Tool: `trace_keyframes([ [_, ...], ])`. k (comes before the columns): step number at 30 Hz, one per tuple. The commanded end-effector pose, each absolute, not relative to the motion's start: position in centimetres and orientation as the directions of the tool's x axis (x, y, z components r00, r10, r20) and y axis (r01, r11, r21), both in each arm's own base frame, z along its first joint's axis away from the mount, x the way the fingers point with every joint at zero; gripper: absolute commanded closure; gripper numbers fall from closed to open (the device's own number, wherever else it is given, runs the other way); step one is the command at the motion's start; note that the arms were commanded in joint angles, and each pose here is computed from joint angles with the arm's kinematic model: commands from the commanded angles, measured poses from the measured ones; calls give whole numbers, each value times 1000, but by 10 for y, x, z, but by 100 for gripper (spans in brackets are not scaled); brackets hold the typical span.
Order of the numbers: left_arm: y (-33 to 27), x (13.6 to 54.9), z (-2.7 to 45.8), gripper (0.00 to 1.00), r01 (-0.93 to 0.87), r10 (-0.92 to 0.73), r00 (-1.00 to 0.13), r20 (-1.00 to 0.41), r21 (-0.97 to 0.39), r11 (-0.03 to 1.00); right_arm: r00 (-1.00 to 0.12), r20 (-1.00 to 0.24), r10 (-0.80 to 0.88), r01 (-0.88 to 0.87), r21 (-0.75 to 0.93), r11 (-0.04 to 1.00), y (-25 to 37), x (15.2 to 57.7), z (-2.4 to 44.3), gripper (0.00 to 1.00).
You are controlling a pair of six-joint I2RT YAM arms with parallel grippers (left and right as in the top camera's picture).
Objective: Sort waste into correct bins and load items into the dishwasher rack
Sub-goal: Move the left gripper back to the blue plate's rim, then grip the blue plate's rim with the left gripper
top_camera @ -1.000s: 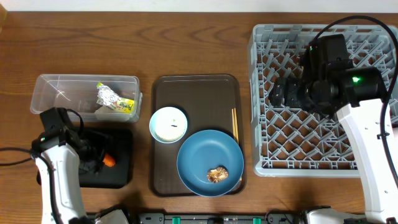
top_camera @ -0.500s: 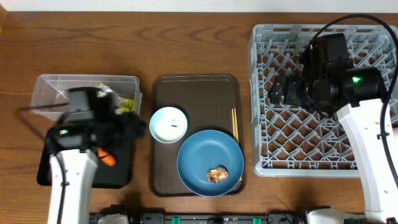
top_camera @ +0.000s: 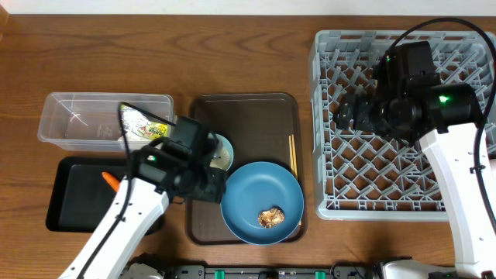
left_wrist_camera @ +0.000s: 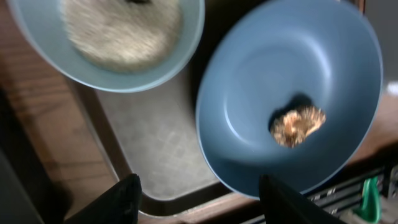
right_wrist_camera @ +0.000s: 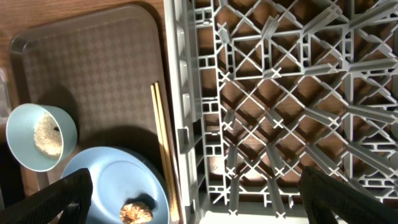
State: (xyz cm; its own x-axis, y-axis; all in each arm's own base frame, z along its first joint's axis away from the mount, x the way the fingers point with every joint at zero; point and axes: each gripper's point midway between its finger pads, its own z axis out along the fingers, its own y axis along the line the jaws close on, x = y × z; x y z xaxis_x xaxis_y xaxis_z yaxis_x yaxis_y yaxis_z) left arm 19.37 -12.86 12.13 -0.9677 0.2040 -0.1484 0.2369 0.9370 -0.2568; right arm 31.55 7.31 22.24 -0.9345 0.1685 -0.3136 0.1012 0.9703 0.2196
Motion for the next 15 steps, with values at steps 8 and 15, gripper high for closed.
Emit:
trace_keyframes([
  [8, -130, 165, 97, 38, 285, 281, -958, -47, -215, 934, -934, -315, 170, 100, 225, 969, 76, 315, 223, 1],
  [15, -123, 158, 93, 37, 248, 251, -968, -9, -193, 949, -934, -315, 170, 100, 225, 969, 76, 315, 223, 1],
])
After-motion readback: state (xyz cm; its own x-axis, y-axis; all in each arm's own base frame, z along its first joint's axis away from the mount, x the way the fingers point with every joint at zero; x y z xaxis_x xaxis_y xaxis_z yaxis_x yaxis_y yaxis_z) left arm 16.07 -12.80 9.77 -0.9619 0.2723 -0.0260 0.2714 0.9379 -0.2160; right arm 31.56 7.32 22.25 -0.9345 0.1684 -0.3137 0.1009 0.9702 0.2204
